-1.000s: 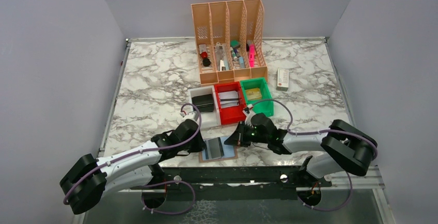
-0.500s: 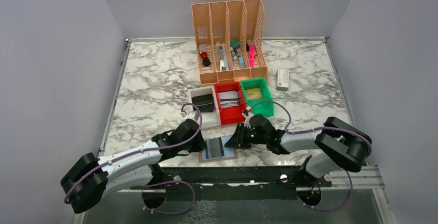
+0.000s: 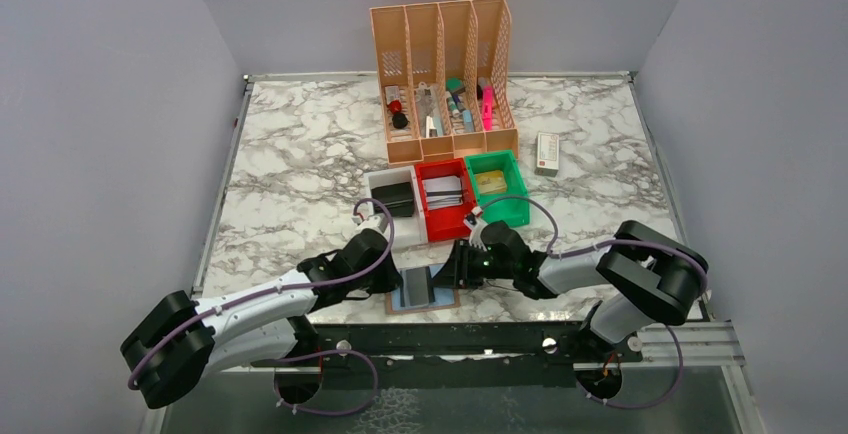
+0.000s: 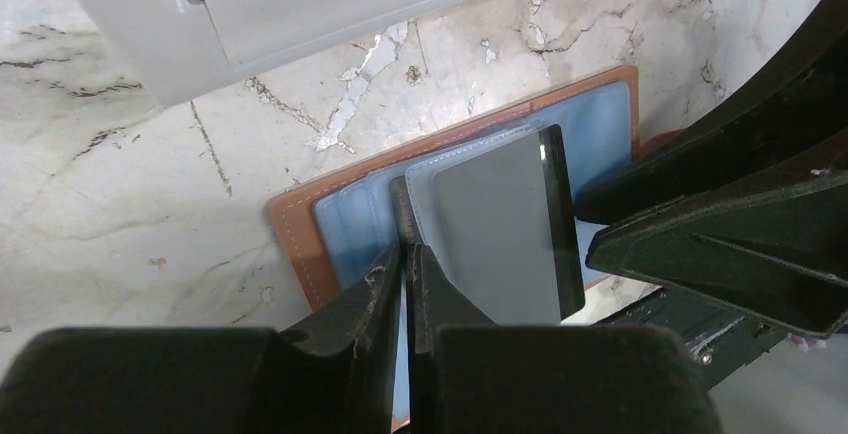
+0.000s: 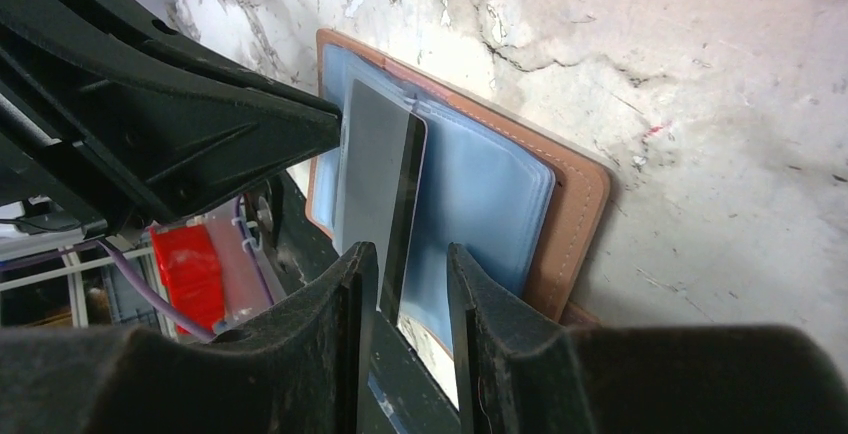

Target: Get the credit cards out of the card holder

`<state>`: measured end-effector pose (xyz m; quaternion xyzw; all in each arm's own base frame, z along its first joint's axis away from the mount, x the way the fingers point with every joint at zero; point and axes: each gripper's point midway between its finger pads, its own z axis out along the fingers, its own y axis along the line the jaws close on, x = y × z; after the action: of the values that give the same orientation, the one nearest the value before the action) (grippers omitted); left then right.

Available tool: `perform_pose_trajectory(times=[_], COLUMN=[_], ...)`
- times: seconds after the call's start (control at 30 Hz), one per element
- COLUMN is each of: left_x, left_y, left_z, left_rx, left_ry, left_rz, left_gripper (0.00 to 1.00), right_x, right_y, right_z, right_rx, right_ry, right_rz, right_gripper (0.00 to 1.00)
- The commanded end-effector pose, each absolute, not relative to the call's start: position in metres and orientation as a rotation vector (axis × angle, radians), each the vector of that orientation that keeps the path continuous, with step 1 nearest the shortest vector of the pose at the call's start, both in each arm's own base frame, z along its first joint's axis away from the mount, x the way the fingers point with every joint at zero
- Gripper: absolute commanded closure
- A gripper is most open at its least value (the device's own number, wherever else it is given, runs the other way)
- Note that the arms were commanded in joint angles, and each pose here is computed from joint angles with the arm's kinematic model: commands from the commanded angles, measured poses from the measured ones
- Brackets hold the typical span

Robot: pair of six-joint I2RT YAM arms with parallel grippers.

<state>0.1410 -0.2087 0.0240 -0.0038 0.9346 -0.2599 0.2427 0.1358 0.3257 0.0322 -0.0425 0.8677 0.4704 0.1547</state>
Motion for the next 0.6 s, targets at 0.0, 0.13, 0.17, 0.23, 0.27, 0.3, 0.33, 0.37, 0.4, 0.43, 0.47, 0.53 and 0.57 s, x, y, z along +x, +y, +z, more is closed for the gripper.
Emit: perform_pose_trajectory(times=[0.0,0.13,0.17,0.23,0.27,0.3,0.33,0.37,0.4,0.43,0.47,0.53,0.57], left_x=[0.13,0.129,0.129,0.129,0.129,0.129,0.129,0.129,0.129,0.129,0.129,0.128,0.128], left_y=[-0.204,-0.204,-0.204,-0.204,-0.204,-0.204,-0.204,-0.203,-0.204,-0.204,-0.204,-0.204,-0.204], left_z=[0.013,0.014,0.014,0.015,0.015,0.015,0.015,0.015,0.015,0.015,0.015,0.014,0.015], left_rx=[0.04,0.037,0.038,0.037,0.035,0.035,0.034,0.034,0.037,0.039,0.039,0.043,0.042], left_ry=[2.615,2.611,2.608,2.604,2.603,2.603,2.605,2.605,2.604,2.606,2.606,2.607,2.605], left_rz=[-0.676,-0.684,-0.687,-0.688,-0.69,-0.689,-0.688,-0.687,-0.688,-0.687,-0.686,-0.688,-0.69], left_gripper=[0.88,0.88,0.89,0.89,0.89,0.88,0.88,0.88,0.88,0.89,0.89,0.89,0.89], right_x=[0.136,0.134,0.133,0.132,0.132,0.131,0.131,0.131,0.131,0.132,0.132,0.131,0.131], right_y=[0.334,0.336,0.337,0.34,0.341,0.342,0.344,0.344,0.345,0.346,0.346,0.347,0.347], right_z=[0.036,0.034,0.035,0.035,0.036,0.036,0.037,0.037,0.037,0.036,0.035,0.032,0.031], right_rx=[-0.158,-0.167,-0.172,-0.186,-0.197,-0.205,-0.214,-0.22,-0.224,-0.226,-0.226,-0.225,-0.225], right_ry=[2.47,2.474,2.472,2.468,2.465,2.462,2.46,2.458,2.455,2.456,2.459,2.47,2.473], right_rz=[1.398,1.426,1.436,1.454,1.463,1.472,1.48,1.485,1.489,1.488,1.488,1.485,1.487], right_gripper=[0.62,0.62,0.62,0.62,0.62,0.62,0.62,0.62,0.62,0.62,0.62,0.63,0.67])
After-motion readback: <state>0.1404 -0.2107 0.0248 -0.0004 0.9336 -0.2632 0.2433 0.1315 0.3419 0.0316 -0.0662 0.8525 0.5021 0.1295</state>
